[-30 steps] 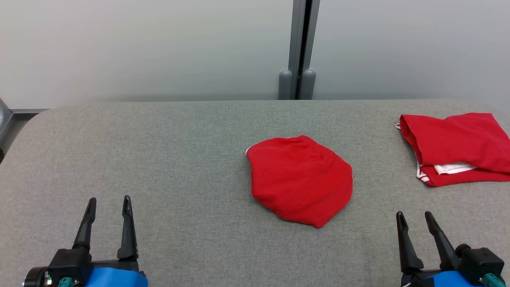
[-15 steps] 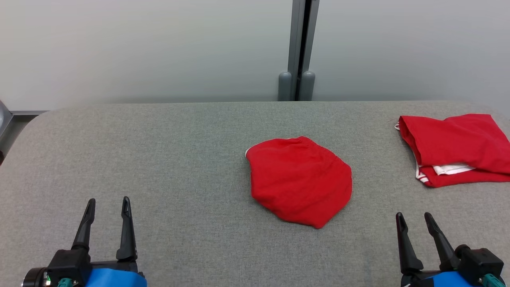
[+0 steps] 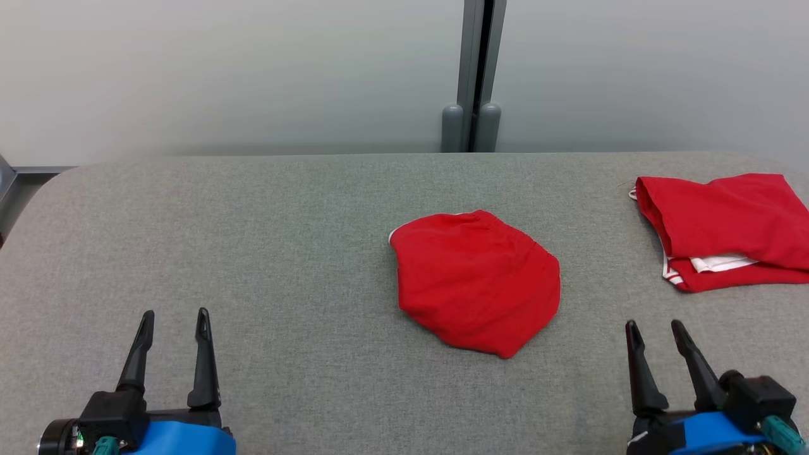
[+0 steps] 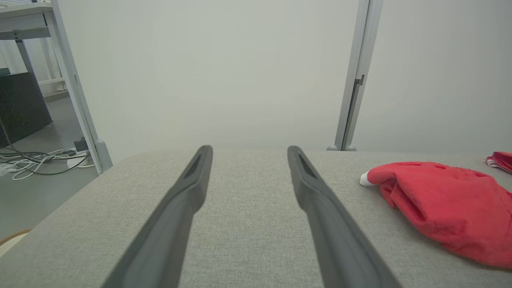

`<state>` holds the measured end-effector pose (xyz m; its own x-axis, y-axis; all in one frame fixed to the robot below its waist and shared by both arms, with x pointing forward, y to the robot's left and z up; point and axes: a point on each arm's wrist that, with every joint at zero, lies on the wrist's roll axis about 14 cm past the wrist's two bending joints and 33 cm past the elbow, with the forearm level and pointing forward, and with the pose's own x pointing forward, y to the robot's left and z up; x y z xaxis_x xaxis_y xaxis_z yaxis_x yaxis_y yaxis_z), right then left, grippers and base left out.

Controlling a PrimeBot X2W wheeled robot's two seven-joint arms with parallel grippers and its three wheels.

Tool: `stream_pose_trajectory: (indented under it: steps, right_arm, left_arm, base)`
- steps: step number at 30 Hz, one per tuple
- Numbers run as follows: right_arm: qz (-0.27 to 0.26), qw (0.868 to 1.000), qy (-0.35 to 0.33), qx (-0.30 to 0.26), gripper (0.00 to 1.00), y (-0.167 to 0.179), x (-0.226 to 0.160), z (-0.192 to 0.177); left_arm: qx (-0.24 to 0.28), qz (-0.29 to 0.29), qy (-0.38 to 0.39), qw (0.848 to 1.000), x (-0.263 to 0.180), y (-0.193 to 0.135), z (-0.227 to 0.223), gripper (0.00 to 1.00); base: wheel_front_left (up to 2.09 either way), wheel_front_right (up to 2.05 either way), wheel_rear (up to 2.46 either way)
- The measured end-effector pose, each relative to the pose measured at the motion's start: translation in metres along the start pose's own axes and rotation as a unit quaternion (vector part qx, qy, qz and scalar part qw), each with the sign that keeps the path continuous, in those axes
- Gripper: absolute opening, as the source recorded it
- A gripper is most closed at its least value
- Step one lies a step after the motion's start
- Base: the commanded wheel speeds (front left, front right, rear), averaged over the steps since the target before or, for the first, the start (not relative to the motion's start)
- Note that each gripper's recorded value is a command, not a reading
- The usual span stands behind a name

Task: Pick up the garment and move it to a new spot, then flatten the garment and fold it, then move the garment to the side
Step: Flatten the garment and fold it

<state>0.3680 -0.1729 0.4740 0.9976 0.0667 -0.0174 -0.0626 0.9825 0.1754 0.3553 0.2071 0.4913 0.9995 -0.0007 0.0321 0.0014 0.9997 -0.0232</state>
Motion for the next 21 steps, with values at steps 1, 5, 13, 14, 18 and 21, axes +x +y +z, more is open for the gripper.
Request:
stream_pose_trajectory:
  steps: [1,5,13,14,18,21]
  right_arm:
    - [0.004,1.0,-0.005,-0.002,1.0,0.003,0.005,0.004]
    - [0.024,0.999,-0.019,-0.017,1.0,0.014,0.029,0.018]
    - [0.075,0.996,-0.02,-0.051,1.0,0.042,0.085,0.038]
    - [0.077,0.995,-0.014,-0.055,1.0,0.043,0.091,0.036]
    - [0.083,0.994,0.011,-0.064,1.0,0.044,0.112,0.024]
    - [0.084,0.993,0.044,-0.07,1.0,0.041,0.123,0.003]
  left_arm:
    - [-0.001,0.0,-0.001,1.0,0.001,0.0,0.0,1.0]
    - [-0.003,-0.001,0.002,1.0,0.003,-0.001,-0.001,1.0]
    - [-0.004,0.006,0.003,1.0,0.008,0.001,-0.002,1.0]
    - [-0.005,0.006,0.004,1.0,0.009,0.001,-0.003,1.0]
    - [-0.006,0.011,0.007,1.0,0.013,0.003,-0.005,1.0]
    - [-0.007,0.017,0.01,1.0,0.015,0.007,-0.007,1.0]
  base:
    - [0.0,0.0,0.0]
    - [0.0,0.0,0.0]
    - [0.0,0.0,0.0]
    - [0.0,0.0,0.0]
    - [0.0,0.0,0.0]
    - [0.0,0.0,0.0]
